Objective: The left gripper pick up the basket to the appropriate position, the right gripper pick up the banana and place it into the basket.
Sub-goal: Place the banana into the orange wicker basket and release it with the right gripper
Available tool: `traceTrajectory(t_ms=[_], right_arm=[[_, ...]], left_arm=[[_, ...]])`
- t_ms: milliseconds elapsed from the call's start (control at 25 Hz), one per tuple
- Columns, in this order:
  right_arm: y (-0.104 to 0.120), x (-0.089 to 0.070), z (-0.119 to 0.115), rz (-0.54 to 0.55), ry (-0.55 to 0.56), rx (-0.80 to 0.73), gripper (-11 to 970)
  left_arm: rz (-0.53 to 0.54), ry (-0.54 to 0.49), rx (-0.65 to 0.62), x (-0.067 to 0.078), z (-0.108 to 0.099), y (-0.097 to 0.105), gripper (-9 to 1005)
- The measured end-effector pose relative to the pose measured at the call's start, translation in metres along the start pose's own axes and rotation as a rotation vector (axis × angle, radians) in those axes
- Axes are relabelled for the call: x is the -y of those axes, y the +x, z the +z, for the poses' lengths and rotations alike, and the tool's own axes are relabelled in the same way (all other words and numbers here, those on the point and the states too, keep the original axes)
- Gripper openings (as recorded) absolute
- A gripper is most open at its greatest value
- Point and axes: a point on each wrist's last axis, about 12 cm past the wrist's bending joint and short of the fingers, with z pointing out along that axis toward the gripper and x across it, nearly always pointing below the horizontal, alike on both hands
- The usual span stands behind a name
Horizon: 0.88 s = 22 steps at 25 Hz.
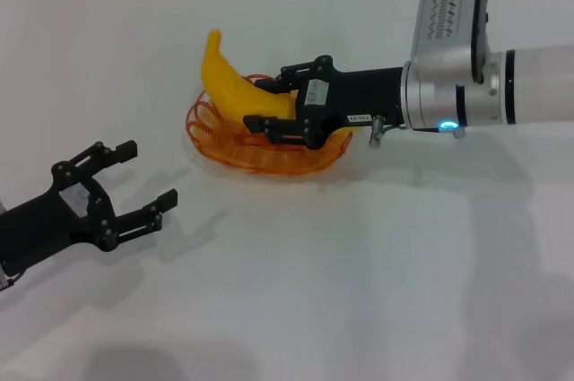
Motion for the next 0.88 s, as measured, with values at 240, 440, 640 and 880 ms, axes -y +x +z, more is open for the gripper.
traceTrajectory(t_ms=[240,440,640,880], right_arm=[[-0.001,0.002,0.000,0.020,0.008,-0.003,611],[-0.002,0.003,-0.001,0.026,0.011,0.006,807],[-0.001,0.000,-0.007,0.034,-0.013,0.031,809],[0.008,-0.001,-0.056,0.084,-0.036,0.097,804]], left_arm=[[-0.002,-0.004,-0.001,0.000,-0.001,0.000,879],[-0.003,-0.006,-0.001,0.000,-0.001,0.001,880],[-0.009,-0.014,-0.004,0.001,-0.004,0.003,880],[-0.011,-0.028,-0.009,0.002,-0.009,0.005,880]])
